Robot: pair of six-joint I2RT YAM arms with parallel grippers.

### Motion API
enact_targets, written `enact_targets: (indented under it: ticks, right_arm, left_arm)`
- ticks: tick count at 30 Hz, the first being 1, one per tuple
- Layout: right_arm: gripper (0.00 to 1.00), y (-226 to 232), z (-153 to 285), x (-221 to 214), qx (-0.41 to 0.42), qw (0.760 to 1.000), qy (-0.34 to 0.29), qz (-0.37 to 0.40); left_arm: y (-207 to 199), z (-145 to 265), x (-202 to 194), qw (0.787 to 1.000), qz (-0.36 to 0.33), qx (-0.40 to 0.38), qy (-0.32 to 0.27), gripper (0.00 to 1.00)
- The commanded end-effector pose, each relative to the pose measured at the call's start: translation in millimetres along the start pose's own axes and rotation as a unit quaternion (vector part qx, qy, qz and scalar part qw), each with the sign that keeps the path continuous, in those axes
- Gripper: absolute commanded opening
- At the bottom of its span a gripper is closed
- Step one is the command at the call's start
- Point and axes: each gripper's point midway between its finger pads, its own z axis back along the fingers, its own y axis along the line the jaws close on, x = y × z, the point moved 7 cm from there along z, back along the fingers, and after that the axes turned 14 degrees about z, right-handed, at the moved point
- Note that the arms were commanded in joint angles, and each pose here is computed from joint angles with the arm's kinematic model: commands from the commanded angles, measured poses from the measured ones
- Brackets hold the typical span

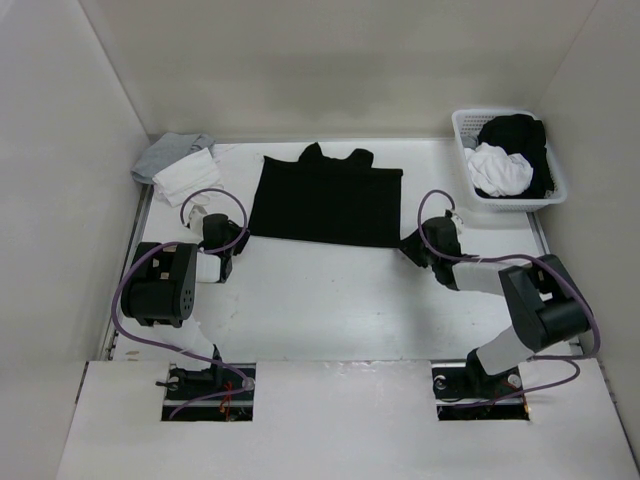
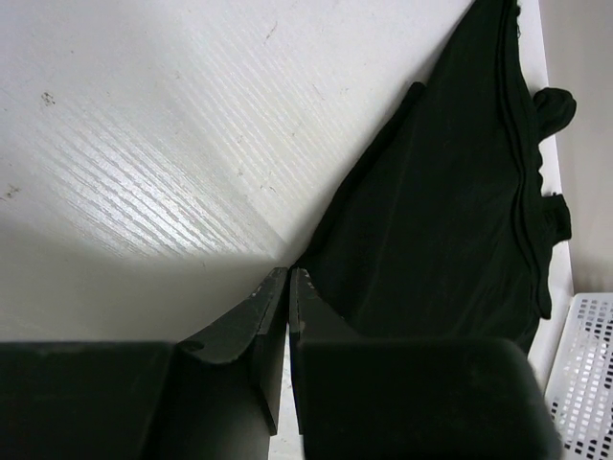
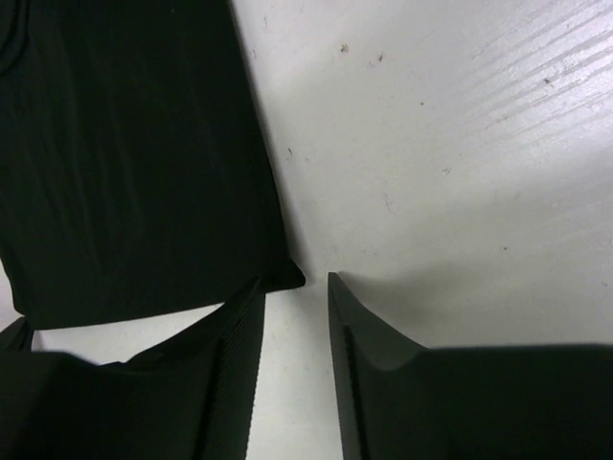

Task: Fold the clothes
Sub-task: Fold the tank top

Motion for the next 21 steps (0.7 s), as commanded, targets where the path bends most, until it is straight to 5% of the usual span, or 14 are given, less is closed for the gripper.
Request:
enact_targets:
  ticks: [1,14,21]
  right_arm:
    - [0.35,14,-6,18,0.008,0.999,-0.037,-0.013]
    - [0.26,13,-22,2,0.007,1.000,-0.012,-0.026]
    - [0.04,20,-7,8,0.020,0.999,-0.037,-0.021]
  left_arm:
    - [-8,7,3,1.000,0.005,-0.022,-0.007,0.03]
    - [-9,7,1,1.000,0.005,-0.027,-0.005,0.02]
    - [-25,23,5,0.998,0.008,-0.055,-0.009,0.01]
